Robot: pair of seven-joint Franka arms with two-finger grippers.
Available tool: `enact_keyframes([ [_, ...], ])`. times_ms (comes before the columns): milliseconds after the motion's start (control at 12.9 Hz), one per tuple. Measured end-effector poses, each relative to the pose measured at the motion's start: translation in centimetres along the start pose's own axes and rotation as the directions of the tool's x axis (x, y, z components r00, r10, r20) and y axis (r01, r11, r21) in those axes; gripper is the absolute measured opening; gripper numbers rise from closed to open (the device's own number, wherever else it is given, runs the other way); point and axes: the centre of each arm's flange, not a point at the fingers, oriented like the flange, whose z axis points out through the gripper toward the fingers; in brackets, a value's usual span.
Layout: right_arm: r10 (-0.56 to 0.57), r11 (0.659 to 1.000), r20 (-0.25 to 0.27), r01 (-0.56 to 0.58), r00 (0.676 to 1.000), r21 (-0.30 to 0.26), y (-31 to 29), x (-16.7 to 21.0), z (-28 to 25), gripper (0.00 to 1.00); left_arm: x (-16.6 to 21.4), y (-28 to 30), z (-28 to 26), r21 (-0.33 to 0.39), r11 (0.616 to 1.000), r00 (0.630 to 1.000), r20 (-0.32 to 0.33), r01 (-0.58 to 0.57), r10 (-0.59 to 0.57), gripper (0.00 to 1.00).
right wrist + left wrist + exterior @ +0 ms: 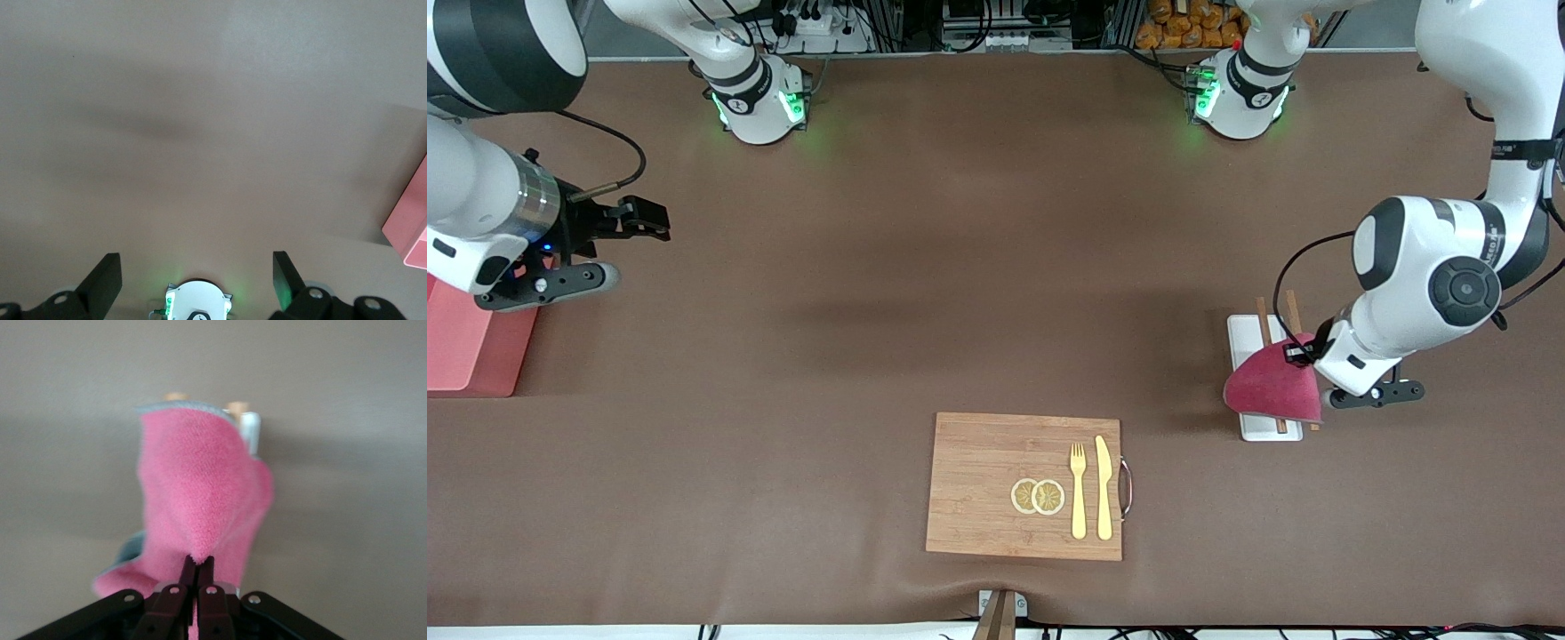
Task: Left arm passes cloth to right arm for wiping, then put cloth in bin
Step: 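Lift the pink cloth with the left gripper toward the table middle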
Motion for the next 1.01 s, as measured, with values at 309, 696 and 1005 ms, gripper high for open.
enact_keyframes([
  [309,-0.009,1.000,0.007,0.009,1.000,0.009,-0.5,0.6,0.6,1.00,-2.4,9.3,-7.3,-0.043,0.998,0.998,-0.046,0.036,-0.038,0.04],
  [696,-0.001,0.998,0.034,0.000,0.999,0.058,-0.1,6.0,6.3,1.00,-8.0,23.7,-12.7,-0.154,0.985,0.992,-0.082,0.080,-0.094,0.04],
  [1005,0.059,0.996,0.051,-0.062,0.997,0.063,2.6,11.2,13.3,1.00,-11.1,31.8,-14.2,-0.315,0.931,0.971,-0.087,0.186,-0.224,0.04],
])
